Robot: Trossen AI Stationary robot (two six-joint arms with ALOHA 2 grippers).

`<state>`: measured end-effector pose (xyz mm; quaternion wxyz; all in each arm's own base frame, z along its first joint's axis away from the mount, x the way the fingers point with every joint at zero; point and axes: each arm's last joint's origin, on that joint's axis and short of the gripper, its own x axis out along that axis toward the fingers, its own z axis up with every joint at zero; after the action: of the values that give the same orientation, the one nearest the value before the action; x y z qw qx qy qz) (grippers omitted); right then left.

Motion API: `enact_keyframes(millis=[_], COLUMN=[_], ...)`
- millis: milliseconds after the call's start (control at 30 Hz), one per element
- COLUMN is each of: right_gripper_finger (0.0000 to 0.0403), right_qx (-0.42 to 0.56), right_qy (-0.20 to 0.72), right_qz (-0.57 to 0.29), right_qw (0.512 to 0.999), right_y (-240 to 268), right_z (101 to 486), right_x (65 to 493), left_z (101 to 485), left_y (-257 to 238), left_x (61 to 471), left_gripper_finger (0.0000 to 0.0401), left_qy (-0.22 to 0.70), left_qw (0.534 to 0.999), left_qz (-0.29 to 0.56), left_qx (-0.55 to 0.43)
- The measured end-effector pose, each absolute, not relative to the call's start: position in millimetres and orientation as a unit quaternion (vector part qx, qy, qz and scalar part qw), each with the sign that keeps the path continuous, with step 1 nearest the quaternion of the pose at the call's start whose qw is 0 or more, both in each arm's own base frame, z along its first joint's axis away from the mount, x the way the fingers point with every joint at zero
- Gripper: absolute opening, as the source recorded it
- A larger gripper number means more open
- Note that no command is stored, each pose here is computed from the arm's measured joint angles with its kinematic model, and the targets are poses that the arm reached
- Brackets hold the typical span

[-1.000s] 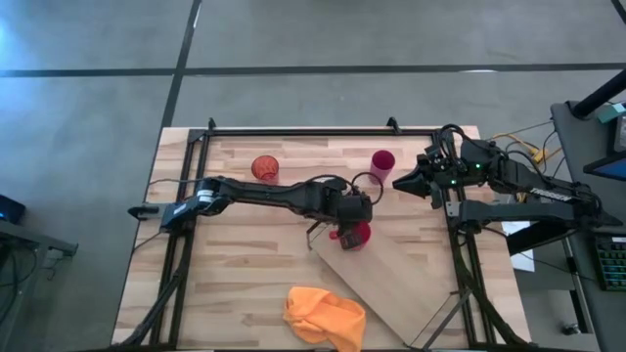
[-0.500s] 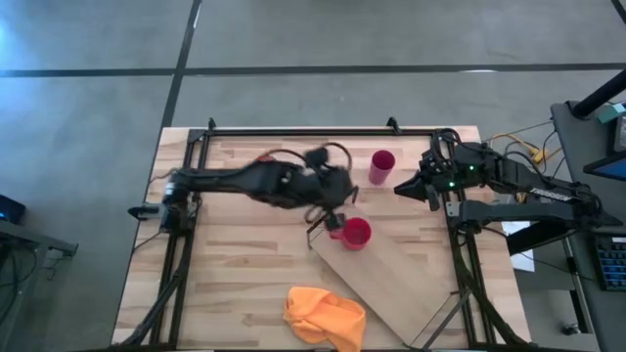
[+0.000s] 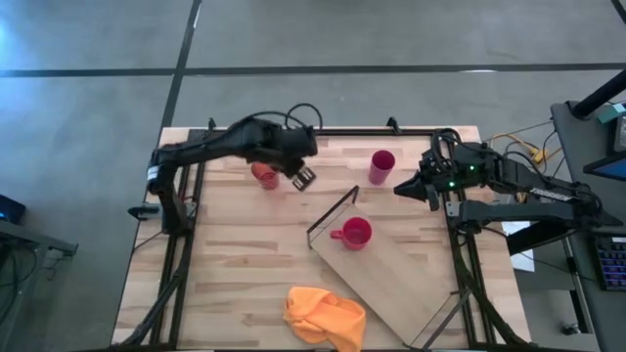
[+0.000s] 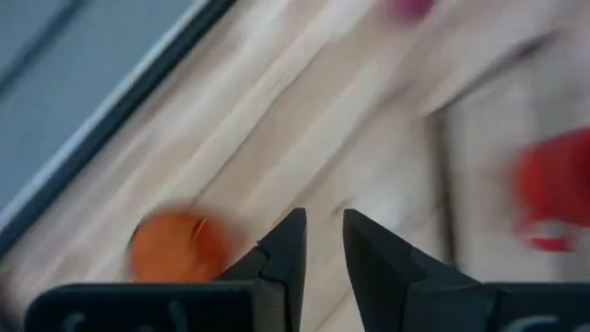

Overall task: Stack small to large cups/mugs on shelf
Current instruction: Put the orange cup on the shelf

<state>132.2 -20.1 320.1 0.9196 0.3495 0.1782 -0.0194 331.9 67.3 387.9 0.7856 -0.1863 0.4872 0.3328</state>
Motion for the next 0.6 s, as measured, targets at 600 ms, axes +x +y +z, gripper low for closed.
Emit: enact_keyframes(millis=[600], right_gripper_finger=[0.0063], right_qx=[0.351], right_qy=[0.181], right_qz=[-0.02], right_qw=[0.918], right_y=[-20.2], right_z=[319.5], right_x=[133.1], left_z=[290.2], left_y=[101.4], left_x=[321.8], left_gripper_finger=[0.0061], left_qy=[0.61], left_qw=[0.676], left_qz=[0.346], left_qx=[-0.228])
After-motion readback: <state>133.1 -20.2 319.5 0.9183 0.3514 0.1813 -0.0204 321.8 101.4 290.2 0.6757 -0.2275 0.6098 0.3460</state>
